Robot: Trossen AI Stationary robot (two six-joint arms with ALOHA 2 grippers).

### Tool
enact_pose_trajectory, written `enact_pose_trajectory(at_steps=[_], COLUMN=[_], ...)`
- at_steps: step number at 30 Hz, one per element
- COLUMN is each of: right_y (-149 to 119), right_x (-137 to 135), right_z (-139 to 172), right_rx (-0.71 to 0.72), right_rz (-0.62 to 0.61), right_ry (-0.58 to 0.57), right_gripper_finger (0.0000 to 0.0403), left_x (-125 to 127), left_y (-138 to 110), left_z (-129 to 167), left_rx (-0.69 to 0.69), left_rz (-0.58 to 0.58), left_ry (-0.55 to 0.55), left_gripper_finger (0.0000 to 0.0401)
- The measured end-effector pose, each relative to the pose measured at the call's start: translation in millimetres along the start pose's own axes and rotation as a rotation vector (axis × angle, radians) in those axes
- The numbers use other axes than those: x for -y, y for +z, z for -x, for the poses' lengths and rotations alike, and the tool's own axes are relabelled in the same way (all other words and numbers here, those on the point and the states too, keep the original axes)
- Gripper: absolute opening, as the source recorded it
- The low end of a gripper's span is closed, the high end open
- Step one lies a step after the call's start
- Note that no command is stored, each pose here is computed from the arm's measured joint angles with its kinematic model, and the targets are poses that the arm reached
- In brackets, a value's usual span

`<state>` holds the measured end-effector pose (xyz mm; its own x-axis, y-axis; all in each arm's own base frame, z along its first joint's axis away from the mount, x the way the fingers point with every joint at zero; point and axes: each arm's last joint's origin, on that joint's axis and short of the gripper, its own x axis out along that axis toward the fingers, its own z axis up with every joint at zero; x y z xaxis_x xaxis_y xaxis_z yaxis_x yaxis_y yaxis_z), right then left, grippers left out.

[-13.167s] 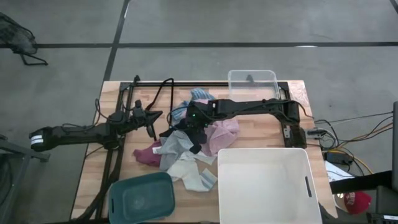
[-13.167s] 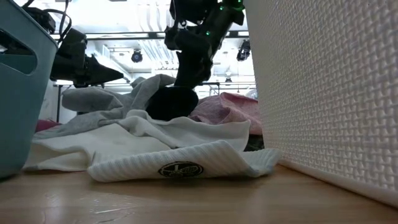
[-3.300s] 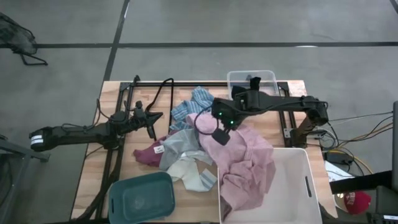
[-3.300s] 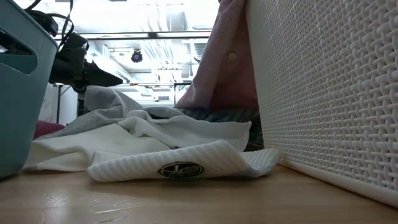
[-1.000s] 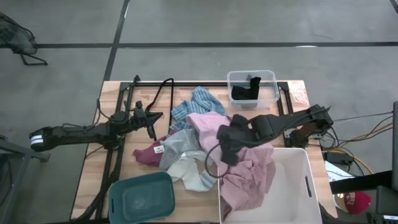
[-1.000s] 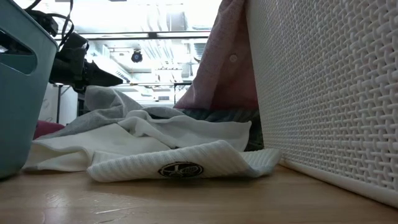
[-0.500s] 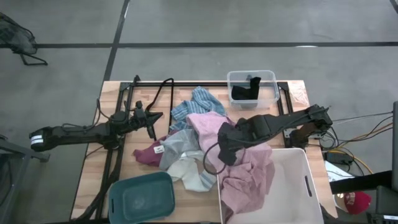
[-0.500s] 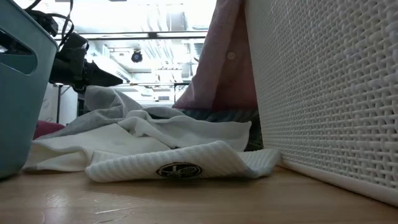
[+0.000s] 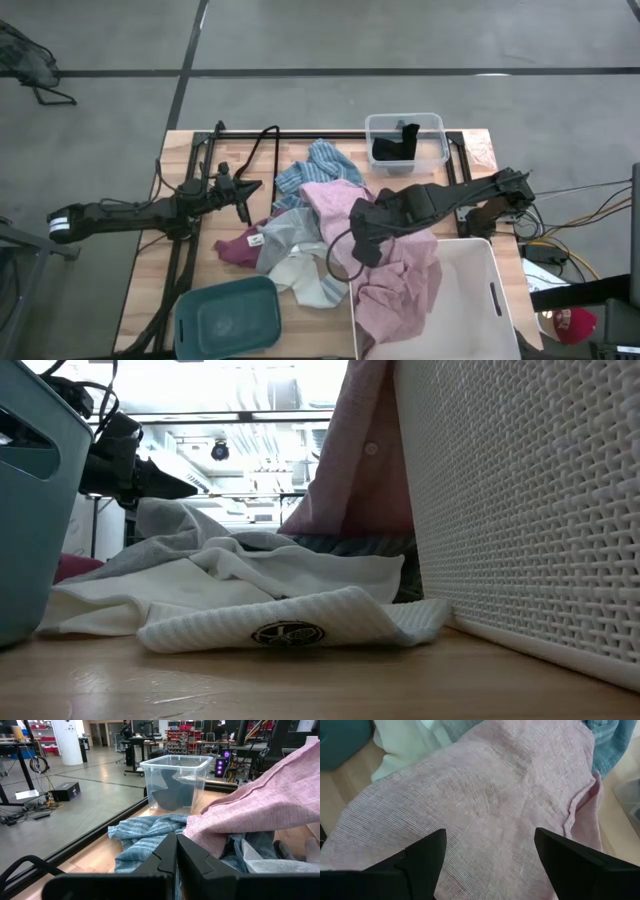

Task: Pick & Place Cloths
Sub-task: Put the light pink shirt into the white bin

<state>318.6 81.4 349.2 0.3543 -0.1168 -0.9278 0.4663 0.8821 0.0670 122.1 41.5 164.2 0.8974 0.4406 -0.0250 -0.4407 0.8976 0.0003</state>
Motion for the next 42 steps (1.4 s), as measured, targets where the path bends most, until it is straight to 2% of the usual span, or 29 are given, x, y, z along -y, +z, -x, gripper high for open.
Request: enact_pose_trajectory(at_steps=[25,27,32,37,38,41,42], right_y=[5,5,5,9,10,11,12], right_x=[-4,-4,-4,-10,-11,-11,-12], right_z=[2,2,2,0,0,0,0], right_rx=[0.056,0.059,0.062,0.09,0.105,0.096,0.106], right_rz=[-0.004,0.063,0.382,0.512,0.48,0.274,0.28], right_ry=[0.049,0.049,0.049,0.112,0.12,0.144,0.146], right_gripper_finger=[0.0234,0.0231,0.0223,0.022,0.0221,0.0226,0.0229], left_x=[0,0,0,0,0,0,0], left_y=[0,0,0,0,0,0,0], left_z=[0,0,0,0,0,0,0], left_rx=[0.0,0.0,0.0,0.0,0.0,0.0,0.0], left_rz=[0.0,0.0,0.0,0.0,0.0,0.0,0.0], left_ry=[0.0,0.0,0.0,0.0,0.0,0.0,0.0], left_gripper_finger=[0.0014,0.0014,0.0014,0.0014,0.0014,0.0014,0.0014])
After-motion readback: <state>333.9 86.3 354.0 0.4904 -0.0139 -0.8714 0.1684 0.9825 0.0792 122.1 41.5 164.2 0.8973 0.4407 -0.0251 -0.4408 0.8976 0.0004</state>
